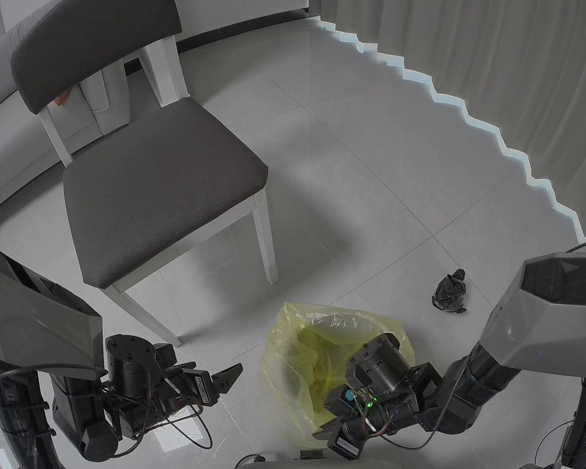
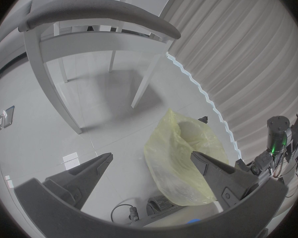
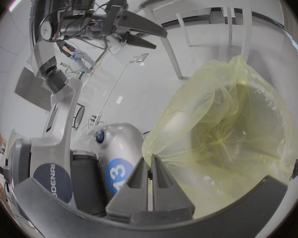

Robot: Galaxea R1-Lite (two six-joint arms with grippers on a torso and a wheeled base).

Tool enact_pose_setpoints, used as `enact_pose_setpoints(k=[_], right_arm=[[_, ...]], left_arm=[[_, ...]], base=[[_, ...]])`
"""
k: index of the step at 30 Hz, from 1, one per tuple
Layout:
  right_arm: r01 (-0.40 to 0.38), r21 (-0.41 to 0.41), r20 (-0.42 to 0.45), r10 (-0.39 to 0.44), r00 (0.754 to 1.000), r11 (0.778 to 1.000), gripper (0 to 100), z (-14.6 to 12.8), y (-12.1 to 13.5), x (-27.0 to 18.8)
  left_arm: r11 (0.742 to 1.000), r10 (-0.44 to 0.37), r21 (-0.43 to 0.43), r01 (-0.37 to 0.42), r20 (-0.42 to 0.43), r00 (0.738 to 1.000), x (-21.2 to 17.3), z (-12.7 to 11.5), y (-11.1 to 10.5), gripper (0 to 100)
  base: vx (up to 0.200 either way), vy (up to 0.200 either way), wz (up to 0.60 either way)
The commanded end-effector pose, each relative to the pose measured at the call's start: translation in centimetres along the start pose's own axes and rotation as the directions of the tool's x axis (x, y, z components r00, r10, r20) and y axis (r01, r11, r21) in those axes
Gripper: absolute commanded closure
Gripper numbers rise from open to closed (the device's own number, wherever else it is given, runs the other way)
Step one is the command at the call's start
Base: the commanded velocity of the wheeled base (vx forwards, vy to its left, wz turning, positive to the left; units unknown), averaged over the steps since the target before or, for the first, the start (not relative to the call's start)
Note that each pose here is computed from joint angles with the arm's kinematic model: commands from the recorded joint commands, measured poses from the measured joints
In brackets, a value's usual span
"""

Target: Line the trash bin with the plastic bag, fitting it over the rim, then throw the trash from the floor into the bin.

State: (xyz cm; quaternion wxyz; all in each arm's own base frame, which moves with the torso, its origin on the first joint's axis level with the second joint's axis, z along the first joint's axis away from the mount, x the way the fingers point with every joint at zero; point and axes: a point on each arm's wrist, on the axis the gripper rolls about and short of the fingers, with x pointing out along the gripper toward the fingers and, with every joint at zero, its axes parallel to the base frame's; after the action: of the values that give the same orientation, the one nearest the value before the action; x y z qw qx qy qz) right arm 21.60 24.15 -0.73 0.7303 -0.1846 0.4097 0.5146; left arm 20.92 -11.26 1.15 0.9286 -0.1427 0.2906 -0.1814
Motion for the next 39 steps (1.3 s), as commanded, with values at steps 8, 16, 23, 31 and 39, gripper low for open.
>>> enact_pose_setpoints(k=[8,16,23,31,39], right_arm=[[0.028,0.027,0.022,-0.028,0.999,0.999,100,1.8,-2.2,1.9],[0.047,0.024,0.014,-0.047,0.999,0.999,0,1.5,-2.6,2.3],[0.064,0.019,0.001,-0.064,0.998,0.998,0,0.9,-1.7,0.8],[0.097,0.009,0.046,-0.098,0.994,0.995,0,-0.5,0.0,-5.6],[0.239,0.136,0.033,-0.245,0.969,0.962,0,-4.1,-6.7,-7.6]], left_arm=[[0.999,0.01,-0.032,-0.007,0.103,0.995,-1.6,2.1,0.8,0],[0.999,-0.001,-0.038,0.004,0.098,0.995,-1.4,2.2,1.0,0],[0.999,-0.011,-0.032,0.015,0.099,0.995,-1.1,2.2,0.8,0],[0.999,-0.043,-0.012,0.044,0.087,0.995,-1.1,1.8,-0.2,0],[0.997,-0.071,0.007,0.071,0.092,0.993,-0.4,1.9,-0.9,0]], base=[[0.0,0.0,0.0],[0.0,0.0,0.0],[0.0,0.0,0.0],[0.0,0.0,0.0],[0.0,0.0,0.0]])
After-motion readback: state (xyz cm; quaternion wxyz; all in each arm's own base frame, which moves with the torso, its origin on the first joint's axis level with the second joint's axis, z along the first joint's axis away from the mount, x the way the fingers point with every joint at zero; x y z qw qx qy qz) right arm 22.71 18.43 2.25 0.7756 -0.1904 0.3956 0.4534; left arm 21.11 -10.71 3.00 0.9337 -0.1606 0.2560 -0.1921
